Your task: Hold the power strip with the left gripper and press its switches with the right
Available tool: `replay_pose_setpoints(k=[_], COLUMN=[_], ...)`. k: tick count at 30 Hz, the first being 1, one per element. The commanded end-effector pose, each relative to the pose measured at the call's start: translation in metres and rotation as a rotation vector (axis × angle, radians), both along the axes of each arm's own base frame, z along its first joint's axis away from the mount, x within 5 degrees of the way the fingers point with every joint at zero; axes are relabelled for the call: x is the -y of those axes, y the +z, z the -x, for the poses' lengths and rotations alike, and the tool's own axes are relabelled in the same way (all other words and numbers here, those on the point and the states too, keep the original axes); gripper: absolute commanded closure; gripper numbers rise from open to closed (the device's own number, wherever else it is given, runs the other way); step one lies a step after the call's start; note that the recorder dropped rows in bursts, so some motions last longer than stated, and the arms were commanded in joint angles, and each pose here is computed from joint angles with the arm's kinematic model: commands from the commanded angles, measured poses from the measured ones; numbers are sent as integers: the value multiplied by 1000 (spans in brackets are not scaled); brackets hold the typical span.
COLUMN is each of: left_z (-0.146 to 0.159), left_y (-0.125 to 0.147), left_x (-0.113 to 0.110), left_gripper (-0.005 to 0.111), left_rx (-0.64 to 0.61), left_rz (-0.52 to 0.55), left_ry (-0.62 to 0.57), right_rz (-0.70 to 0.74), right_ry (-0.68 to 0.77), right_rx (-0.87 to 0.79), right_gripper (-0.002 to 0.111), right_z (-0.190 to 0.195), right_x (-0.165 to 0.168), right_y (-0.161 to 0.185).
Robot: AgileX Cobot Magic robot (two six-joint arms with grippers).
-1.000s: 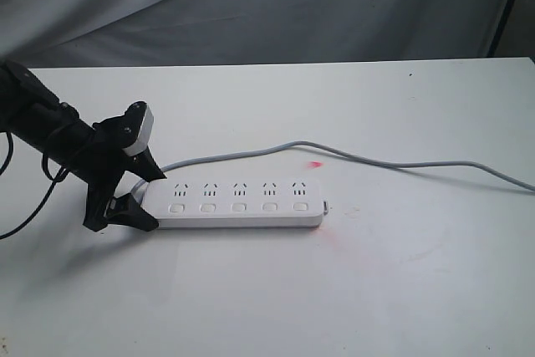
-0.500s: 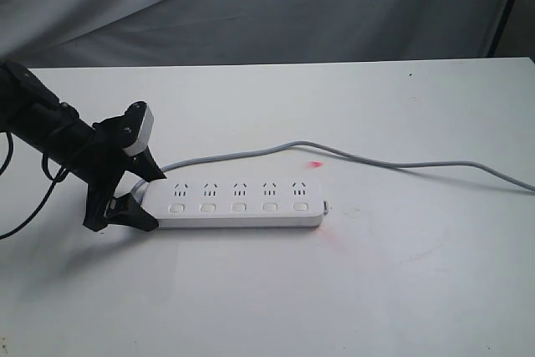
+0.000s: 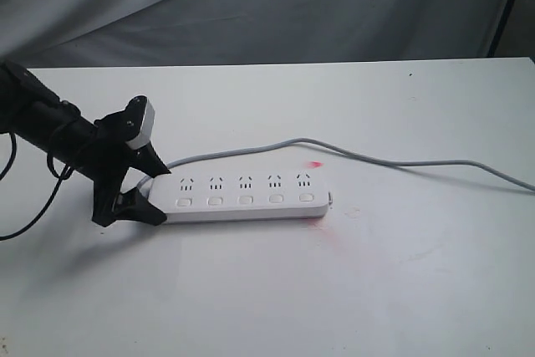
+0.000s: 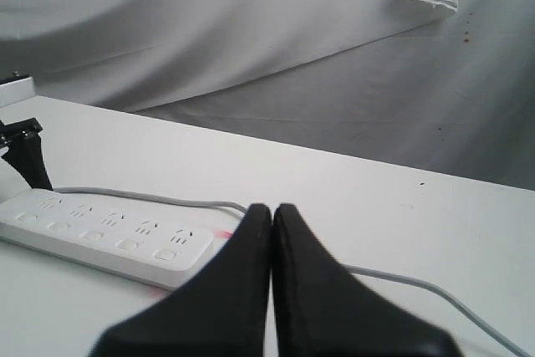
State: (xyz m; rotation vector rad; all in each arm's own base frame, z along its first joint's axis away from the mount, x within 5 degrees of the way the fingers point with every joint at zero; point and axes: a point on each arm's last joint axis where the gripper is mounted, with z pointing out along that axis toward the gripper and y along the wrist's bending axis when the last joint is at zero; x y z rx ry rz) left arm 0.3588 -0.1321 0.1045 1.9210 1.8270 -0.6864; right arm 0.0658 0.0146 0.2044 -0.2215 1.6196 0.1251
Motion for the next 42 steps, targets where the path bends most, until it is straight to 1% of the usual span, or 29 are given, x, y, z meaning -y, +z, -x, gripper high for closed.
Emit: replay_pose_setpoints(k=[1,2,4,5,7,8,9,10,11,15,16,18,20,21,22,24,25,26,29,30,33,35,37,40,42], left_z=[1,1,1,2,4,7,10,16,21,36,39,43,46,47,50,55,58,60,66,68,74,78,79,80,82], left_y=[11,16,29,39,64,84,95,115,129,164,172,187,201,206,212,218,221,223,228,229,233,234,233,236,242], left_x=[3,3,3,3,3,1,0,-3,-6,-15,-16,-18,-20,-21,-22,-22,-23,-23,-23,-22,-17,-15,-16,-24,-30], left_gripper=[8,2,2,2,2,2,2,2,2,2,2,2,5,9,17,34,49,60,103,106,105,105,105,105,105], left_rx=[4,14,32,29,37,71,87,112,132,234,254,287,303,307,303,297,297,300,287,279,199,164,163,196,200], left_rz=[27,31,37,39,53,56,55,40,23,-15,-15,4,35,48,62,73,75,78,85,97,166,175,163,139,145], left_ry=[12,10,22,58,128,147,153,180,202,202,219,268,376,411,441,453,447,443,432,431,420,398,391,404,443], right_rz=[-6,-6,-6,-6,-6,-6,-6,-6,-6,-6,-6,-6,-6,-6,-6,-6,-6,-6,-6,-6,-6,-6,-6,-6,-6], right_ry=[-8,-8,-8,-8,-8,-8,-8,-8,-8,-8,-8,-8,-8,-8,-8,-8,-8,-8,-8,-8,-8,-8,-8,-8,-8], right_rx=[1,1,1,1,1,1,1,1,1,1,1,1,1,1,1,1,1,1,1,1,1,1,1,1,1], right_gripper=[108,108,108,108,108,108,108,108,108,108,108,108,108,108,108,108,108,108,108,108,108,108,108,108,108], right_z=[0,0,0,0,0,0,0,0,0,0,0,0,0,0,0,0,0,0,0,0,0,0,0,0,0], right_x=[1,1,1,1,1,1,1,1,1,1,1,1,1,1,1,1,1,1,1,1,1,1,1,1,1], right_y=[-1,-1,-1,-1,-1,-1,-1,-1,-1,-1,-1,-1,-1,-1,-1,-1,-1,-1,-1,-1,-1,-1,-1,-1,-1])
